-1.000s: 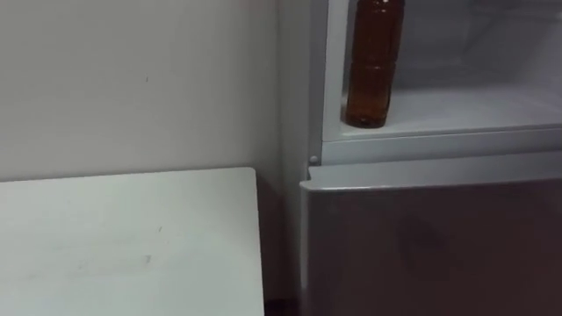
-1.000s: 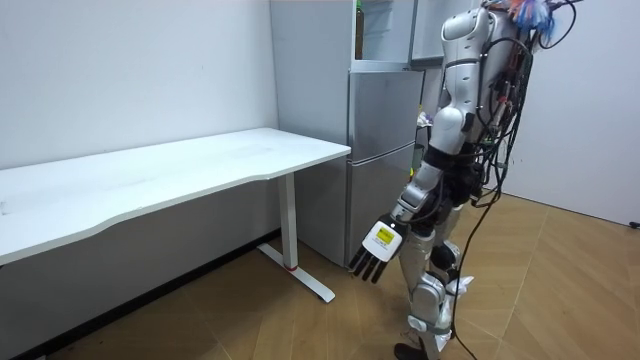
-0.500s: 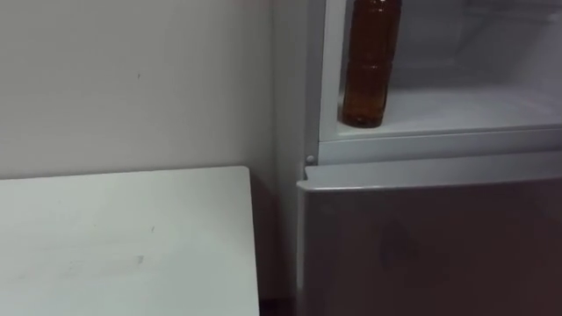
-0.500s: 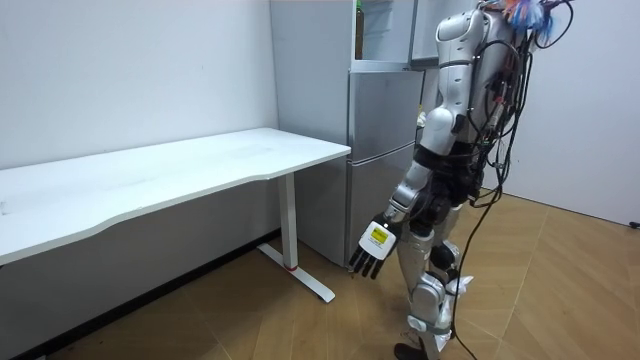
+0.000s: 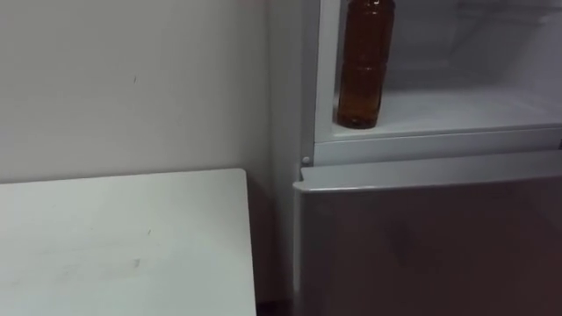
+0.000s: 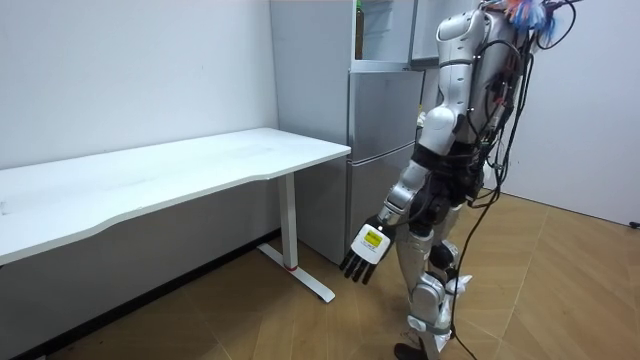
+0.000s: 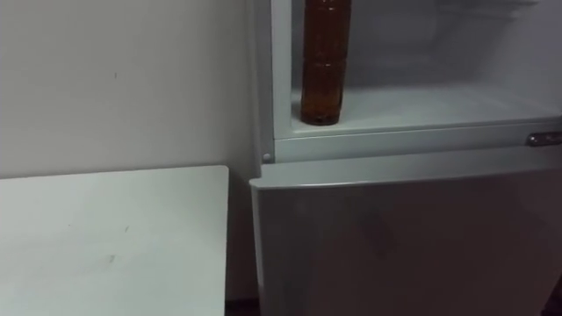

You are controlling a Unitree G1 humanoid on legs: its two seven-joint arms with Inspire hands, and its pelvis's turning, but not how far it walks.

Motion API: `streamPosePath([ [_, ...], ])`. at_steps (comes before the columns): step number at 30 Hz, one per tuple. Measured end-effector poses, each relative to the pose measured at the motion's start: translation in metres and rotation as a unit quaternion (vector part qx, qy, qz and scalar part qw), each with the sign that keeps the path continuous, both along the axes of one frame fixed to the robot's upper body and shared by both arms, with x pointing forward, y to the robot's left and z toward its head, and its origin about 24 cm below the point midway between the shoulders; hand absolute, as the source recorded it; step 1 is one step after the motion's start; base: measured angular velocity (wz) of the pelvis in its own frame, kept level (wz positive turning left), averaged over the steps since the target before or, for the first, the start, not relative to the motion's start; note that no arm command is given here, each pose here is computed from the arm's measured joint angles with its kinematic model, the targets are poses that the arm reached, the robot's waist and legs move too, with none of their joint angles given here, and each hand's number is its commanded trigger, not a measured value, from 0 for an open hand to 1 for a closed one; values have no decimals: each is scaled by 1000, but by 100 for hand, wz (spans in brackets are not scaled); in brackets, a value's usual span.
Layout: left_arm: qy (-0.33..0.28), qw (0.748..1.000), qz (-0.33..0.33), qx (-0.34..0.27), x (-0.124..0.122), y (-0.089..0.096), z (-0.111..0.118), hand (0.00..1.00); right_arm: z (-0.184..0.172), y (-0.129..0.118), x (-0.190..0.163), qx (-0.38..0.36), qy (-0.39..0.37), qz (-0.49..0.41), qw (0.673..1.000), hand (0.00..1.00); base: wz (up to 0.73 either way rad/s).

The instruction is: Put the bottle in the upper fridge

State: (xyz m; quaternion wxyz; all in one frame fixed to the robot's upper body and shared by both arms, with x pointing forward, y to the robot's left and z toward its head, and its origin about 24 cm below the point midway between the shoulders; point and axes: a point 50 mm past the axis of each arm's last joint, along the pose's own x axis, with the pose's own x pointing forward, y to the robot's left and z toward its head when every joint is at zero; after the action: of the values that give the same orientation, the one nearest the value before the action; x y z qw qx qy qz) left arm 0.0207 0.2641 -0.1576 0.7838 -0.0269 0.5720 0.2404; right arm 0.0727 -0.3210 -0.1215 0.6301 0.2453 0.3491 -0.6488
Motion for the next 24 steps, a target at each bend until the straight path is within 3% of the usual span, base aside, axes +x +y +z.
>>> streamPosePath([
  [11, 1, 999, 12, 30, -9, 15, 6, 0, 79, -79, 43, -130, -104, -129, 978, 0, -3],
  [18, 30, 998, -8, 52, -28, 14, 6, 0, 98, -87, 48, -160, -135, -159, 965, 0, 5],
  [24, 47, 997, -12, 60, -40, 15, 7, 0, 132, -91, 61, -231, -179, -153, 944, 0, 2],
])
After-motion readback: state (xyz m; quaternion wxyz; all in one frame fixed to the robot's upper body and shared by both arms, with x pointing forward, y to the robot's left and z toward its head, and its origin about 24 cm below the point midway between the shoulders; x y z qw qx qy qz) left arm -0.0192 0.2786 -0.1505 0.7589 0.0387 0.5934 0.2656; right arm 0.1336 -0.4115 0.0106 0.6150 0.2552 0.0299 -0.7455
